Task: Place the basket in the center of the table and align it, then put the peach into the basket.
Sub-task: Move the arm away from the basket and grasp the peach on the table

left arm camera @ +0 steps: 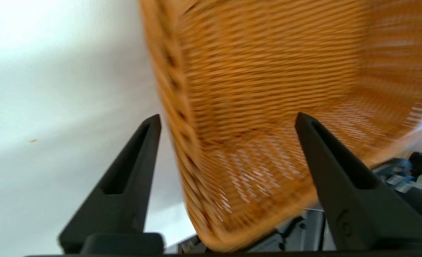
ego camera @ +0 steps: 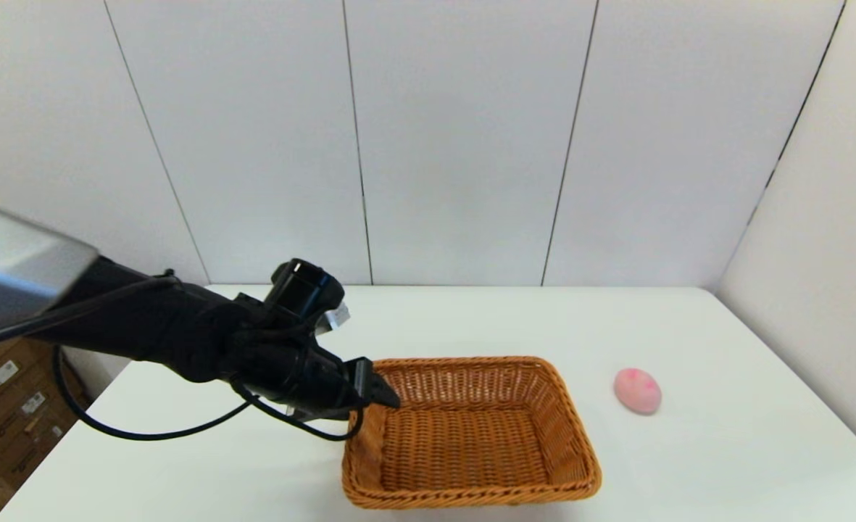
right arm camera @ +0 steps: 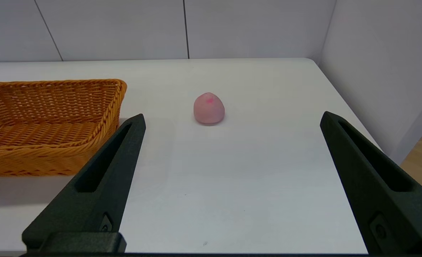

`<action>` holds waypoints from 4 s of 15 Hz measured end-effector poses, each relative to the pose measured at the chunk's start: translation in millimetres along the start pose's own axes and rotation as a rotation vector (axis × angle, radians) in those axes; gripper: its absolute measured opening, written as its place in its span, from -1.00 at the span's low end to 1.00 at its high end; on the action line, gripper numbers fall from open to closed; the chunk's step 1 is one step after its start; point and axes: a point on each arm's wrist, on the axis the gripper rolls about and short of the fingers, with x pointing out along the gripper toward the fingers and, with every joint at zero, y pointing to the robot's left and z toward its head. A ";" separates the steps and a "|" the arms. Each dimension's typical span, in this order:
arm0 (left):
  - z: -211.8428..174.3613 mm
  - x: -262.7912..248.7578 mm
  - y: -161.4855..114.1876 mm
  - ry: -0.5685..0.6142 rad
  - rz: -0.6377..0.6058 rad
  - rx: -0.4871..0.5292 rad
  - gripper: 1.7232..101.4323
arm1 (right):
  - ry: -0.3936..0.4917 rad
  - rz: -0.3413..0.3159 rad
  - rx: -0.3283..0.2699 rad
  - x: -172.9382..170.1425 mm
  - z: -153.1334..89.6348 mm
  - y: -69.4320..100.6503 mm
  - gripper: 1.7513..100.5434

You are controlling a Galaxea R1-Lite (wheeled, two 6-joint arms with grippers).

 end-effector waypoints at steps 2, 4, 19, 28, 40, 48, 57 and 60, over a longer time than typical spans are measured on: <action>-2.0 -40.5 -12.4 -0.091 -0.043 0.053 0.61 | 0.000 0.000 0.000 0.0 0.0 0.0 0.93; -13.2 -92.4 -24.2 -0.198 -0.071 0.120 0.68 | 0.000 0.000 0.000 0.0 0.0 0.0 0.93; -233.8 -261.5 47.1 -0.989 0.324 0.395 0.89 | 0.000 0.000 0.001 0.0 0.0 0.0 0.93; -295.7 -171.1 105.1 -1.161 0.458 0.348 0.91 | 0.000 0.000 0.001 0.0 0.0 0.0 0.93; -293.6 -153.0 115.5 -1.239 0.411 0.305 0.92 | 0.430 0.014 -0.099 40.6 44.3 1.6 0.93; -293.6 -153.1 115.4 -1.241 0.405 0.299 0.93 | 0.735 0.065 -0.094 241.8 19.0 18.7 0.93; -293.5 -153.2 115.4 -1.243 0.401 0.292 0.93 | 0.798 0.068 -0.059 310.7 -34.3 32.4 0.93; -293.5 -153.2 115.4 -1.243 0.400 0.290 0.93 | 0.820 0.059 -0.061 313.4 -41.7 30.6 0.93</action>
